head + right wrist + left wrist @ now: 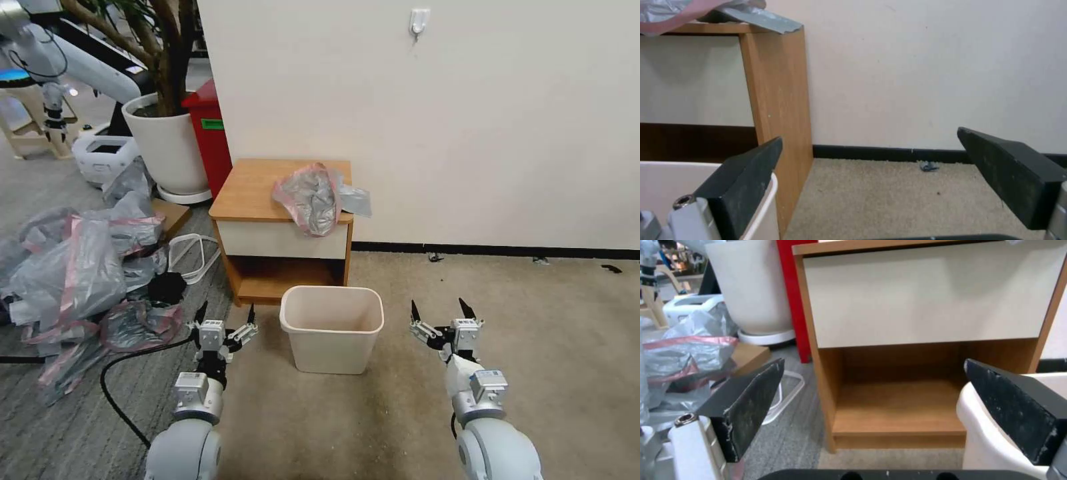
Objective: Pick up the garbage bag from the table and place it over the trash can.
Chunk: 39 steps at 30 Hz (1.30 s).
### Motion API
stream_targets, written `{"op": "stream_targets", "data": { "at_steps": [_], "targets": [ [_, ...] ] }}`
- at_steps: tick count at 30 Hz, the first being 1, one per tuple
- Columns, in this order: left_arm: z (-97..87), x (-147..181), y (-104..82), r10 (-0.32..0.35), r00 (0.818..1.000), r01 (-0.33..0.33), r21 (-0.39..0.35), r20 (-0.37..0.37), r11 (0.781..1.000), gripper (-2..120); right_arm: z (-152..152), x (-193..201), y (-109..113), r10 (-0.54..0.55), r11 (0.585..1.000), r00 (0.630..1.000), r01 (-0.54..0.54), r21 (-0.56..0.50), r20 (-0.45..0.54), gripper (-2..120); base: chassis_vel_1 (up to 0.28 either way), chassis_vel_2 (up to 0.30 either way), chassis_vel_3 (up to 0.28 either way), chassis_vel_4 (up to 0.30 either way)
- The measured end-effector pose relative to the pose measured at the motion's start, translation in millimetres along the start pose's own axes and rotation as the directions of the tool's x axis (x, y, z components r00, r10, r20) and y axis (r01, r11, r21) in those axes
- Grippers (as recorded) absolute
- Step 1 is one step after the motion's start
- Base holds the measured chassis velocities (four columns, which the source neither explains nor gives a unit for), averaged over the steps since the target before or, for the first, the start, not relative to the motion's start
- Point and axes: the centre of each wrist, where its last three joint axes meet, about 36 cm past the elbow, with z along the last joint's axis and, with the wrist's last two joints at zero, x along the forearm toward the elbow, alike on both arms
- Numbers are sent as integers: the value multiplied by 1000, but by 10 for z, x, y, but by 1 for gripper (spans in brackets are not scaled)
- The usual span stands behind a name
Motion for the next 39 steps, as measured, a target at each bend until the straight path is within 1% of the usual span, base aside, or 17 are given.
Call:
{"op": "stream_targets", "data": {
  "at_steps": [39],
  "targets": [
    [0, 0, 0, 0, 1000, 0, 0, 0, 1000, 100, 0, 0, 0, 0, 1000, 1000, 0, 0, 0, 100, 0, 0, 0, 0]
  ]
}}
